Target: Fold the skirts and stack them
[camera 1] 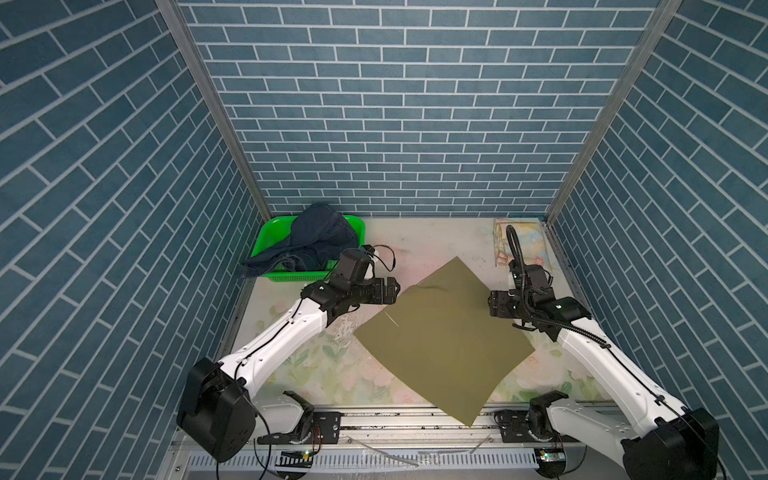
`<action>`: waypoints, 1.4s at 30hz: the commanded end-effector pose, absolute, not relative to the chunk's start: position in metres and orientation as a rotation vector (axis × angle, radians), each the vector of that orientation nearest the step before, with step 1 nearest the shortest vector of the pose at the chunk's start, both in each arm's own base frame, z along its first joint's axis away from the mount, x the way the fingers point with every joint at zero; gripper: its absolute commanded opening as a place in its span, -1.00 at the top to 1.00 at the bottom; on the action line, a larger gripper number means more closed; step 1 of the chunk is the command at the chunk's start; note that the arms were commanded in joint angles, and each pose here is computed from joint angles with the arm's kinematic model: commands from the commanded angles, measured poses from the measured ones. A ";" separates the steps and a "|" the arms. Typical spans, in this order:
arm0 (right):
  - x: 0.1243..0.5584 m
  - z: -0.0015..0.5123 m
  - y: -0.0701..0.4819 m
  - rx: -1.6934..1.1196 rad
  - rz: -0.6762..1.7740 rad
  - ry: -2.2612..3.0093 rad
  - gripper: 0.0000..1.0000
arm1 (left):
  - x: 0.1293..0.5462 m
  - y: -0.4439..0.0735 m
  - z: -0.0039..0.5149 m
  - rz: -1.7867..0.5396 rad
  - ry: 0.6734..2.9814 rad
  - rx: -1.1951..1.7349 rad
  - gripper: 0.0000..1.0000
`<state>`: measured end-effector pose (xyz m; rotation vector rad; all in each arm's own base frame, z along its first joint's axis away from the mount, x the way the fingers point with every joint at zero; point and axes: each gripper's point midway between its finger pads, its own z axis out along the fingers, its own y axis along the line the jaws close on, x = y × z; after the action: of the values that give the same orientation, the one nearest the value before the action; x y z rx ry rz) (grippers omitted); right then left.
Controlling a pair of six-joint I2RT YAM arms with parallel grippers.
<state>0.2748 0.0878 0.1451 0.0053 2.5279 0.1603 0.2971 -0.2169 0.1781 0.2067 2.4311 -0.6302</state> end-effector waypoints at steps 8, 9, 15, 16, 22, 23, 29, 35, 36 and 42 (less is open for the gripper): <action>0.285 0.129 0.075 0.264 0.254 2.542 -0.52 | 0.244 -0.204 0.100 -0.272 2.653 0.340 -0.95; 0.286 0.131 0.075 0.268 0.265 2.537 -0.51 | 0.242 -0.198 0.093 -0.229 2.675 0.328 -0.96; 0.295 0.138 0.076 0.264 0.267 2.515 -0.51 | 0.236 -0.188 0.055 -0.116 2.775 0.305 -0.95; 0.296 0.138 0.077 0.259 0.267 2.513 -0.51 | 0.237 -0.187 0.050 -0.091 2.790 0.300 -0.95; 0.302 0.136 0.080 0.250 0.284 2.500 -0.51 | 0.239 -0.172 0.025 0.066 2.836 0.270 -0.94; 0.303 0.136 0.080 0.247 0.287 2.498 -0.50 | 0.239 -0.170 0.023 0.075 2.838 0.264 -0.94; 0.308 0.129 0.084 0.221 0.287 2.515 -0.49 | 0.238 -0.158 0.005 0.063 2.864 0.194 -0.93; 0.335 0.121 0.100 0.146 0.325 2.538 -0.48 | 0.234 -0.149 -0.011 0.006 2.902 0.122 -0.74; 0.343 0.120 0.106 0.121 0.332 2.544 -0.47 | 0.234 -0.148 -0.012 0.003 2.907 0.121 -0.63; 0.403 0.119 0.134 -0.032 0.319 2.524 -0.48 | 0.239 -0.144 -0.016 -0.011 2.913 0.104 0.95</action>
<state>0.3684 0.1171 0.0967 0.0799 2.6155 0.2974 0.2681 -0.1630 0.0149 0.0851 2.7700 -0.0865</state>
